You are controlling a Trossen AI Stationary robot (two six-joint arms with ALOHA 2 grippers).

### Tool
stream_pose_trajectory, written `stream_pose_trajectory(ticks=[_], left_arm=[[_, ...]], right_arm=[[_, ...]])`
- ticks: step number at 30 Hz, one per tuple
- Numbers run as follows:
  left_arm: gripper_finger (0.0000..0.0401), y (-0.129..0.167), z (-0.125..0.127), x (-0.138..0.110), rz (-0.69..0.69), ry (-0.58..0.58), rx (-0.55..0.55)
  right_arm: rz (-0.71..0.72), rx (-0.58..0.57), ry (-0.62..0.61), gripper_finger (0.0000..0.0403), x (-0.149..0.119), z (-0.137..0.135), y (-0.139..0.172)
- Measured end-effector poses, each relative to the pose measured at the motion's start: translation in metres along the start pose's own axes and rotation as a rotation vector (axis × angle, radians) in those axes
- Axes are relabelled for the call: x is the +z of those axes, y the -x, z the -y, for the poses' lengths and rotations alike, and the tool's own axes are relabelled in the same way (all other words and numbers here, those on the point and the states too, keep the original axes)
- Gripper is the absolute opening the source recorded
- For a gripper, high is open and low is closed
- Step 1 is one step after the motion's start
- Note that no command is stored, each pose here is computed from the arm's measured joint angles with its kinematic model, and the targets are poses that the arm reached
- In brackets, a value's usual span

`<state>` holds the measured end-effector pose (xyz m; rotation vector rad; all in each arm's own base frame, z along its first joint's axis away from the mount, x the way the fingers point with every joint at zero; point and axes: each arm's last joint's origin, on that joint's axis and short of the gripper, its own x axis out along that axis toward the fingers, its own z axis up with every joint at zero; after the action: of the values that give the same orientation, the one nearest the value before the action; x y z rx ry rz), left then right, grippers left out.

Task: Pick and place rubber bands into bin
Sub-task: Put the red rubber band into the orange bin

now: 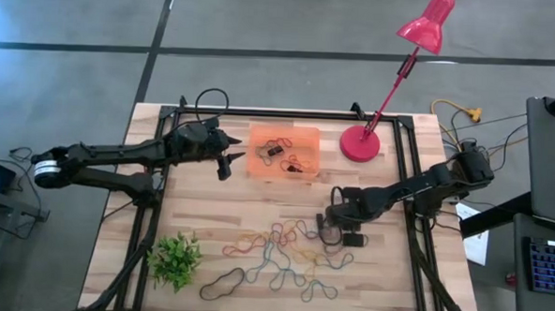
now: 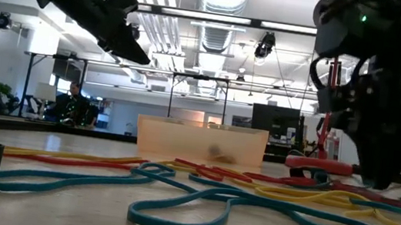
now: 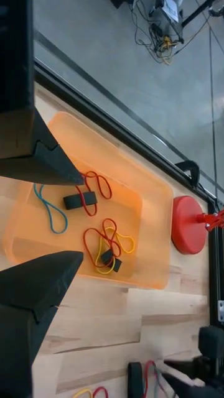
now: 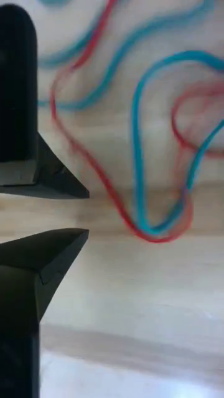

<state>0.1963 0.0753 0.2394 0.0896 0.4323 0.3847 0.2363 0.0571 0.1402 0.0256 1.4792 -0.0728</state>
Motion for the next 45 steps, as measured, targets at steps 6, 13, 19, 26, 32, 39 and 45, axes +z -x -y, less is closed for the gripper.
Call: stream_pose_trajectory(ticks=[6,13,19,26,32,39,45], left_arm=[[0.0167,0.0,0.0,-0.002,-0.005,0.011,-0.001],[0.0167,-0.001,0.001,-0.004,-0.011,0.016,-0.001],[0.0167,-0.001,0.001,-0.004,-0.011,0.016,-0.002],[0.0167,-0.001,0.001,-0.004,-0.013,0.016,-0.002],[0.0167,-0.001,0.001,-0.007,-0.017,0.018,-0.002],[0.0167,-0.003,0.003,-0.016,-0.024,0.018,-0.004],[0.0167,-0.003,0.003,-0.019,-0.006,0.019,-0.001]], right_arm=[[0.024,0.047,0.0,0.0101,-0.006,-0.012,0.006],[0.059,0.06,0.008,0.0118,-0.005,-0.018,0.005],[0.169,0.099,0.045,0.0125,0.004,-0.022,0.008],[0.188,0.101,0.073,0.0119,0.008,-0.024,0.003],[0.19,0.089,0.103,0.0113,0.014,-0.026,-0.01],[0.189,0.071,0.104,0.0104,0.015,-0.026,-0.013],[0.194,0.043,0.136,0.0073,0.015,-0.024,-0.014]])
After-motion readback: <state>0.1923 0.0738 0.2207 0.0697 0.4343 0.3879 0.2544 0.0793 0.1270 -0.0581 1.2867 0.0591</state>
